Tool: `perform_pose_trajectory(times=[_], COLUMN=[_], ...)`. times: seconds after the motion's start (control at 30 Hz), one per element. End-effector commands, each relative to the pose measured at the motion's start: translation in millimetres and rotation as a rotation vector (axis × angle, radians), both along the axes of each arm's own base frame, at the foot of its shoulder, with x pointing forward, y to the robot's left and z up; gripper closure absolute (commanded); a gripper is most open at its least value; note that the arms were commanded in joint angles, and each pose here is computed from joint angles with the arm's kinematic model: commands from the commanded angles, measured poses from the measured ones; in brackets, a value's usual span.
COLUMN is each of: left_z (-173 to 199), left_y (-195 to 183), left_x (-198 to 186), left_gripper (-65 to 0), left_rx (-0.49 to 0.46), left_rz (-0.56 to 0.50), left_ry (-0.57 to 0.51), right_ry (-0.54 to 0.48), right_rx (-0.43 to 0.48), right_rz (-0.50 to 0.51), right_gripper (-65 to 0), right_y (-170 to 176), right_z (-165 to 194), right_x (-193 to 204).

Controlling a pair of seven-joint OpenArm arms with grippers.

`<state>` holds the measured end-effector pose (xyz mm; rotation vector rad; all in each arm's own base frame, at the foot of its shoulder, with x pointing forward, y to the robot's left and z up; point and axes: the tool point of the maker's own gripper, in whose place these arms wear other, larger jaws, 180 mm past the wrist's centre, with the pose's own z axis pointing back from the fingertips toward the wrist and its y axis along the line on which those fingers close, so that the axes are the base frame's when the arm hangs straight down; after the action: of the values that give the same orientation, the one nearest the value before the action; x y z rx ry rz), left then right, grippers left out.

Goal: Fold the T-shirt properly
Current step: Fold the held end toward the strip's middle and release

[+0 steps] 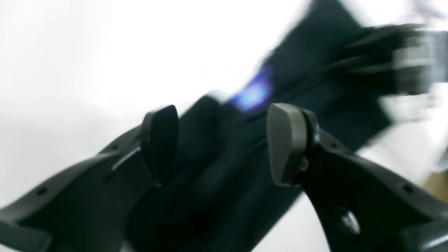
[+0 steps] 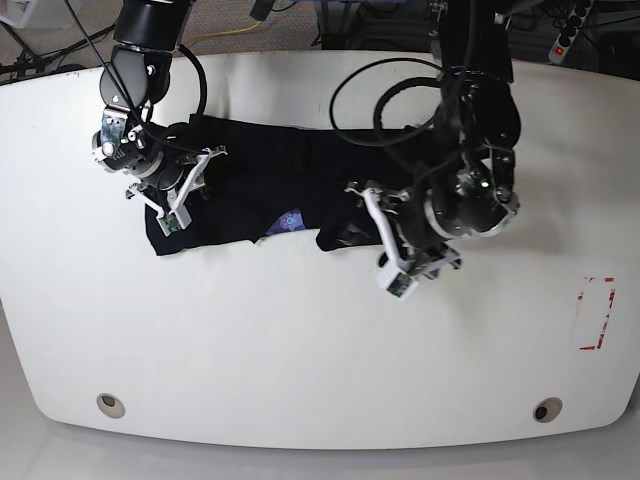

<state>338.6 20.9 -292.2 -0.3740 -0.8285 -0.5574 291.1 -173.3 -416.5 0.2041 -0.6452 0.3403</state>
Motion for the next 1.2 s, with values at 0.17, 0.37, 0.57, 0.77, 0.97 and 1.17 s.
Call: perform_pose_trajectory(times=[0.17, 0.37, 0.57, 0.77, 0.97, 1.17], left_z=[-5.2, -37.0, -58.4, -65.5, -70.0, -44.8], left_y=[74.3, 94.9, 78.9, 37.0, -19.3, -41.0], left_x=[-3.0, -13.0, -20.3, -36.6, -62.9, -60.5], left_gripper=[-37.1, -22.6, -16.7, -16.7, -16.5, -16.8], left_rx=[0.002, 0.023, 0.035, 0.118, 0.219, 0.254], left_rz=[0.2, 0.24, 0.169, -0.074, -0.4, -0.521], left_ry=[-0.001, 0.096, 0.158, 0.145, 0.097, -0.022], right_ry=[-0.015, -0.017, -0.017, -0.015, -0.015, -0.015], right_rx=[-0.017, -0.001, 0.004, 0.013, 0.013, 0.013], right_rz=[0.006, 0.004, 0.005, 0.004, 0.004, 0.003], right_gripper=[-13.8, -13.8, -13.8, -13.8, -13.8, -13.8], right_y=[-3.1, 3.1, 5.4, 9.0, 9.0, 8.9], right_z=[5.8, 5.4, 5.1, 4.6, 4.6, 4.5], right_x=[4.8, 4.9, 4.9, 4.7, 4.7, 4.8])
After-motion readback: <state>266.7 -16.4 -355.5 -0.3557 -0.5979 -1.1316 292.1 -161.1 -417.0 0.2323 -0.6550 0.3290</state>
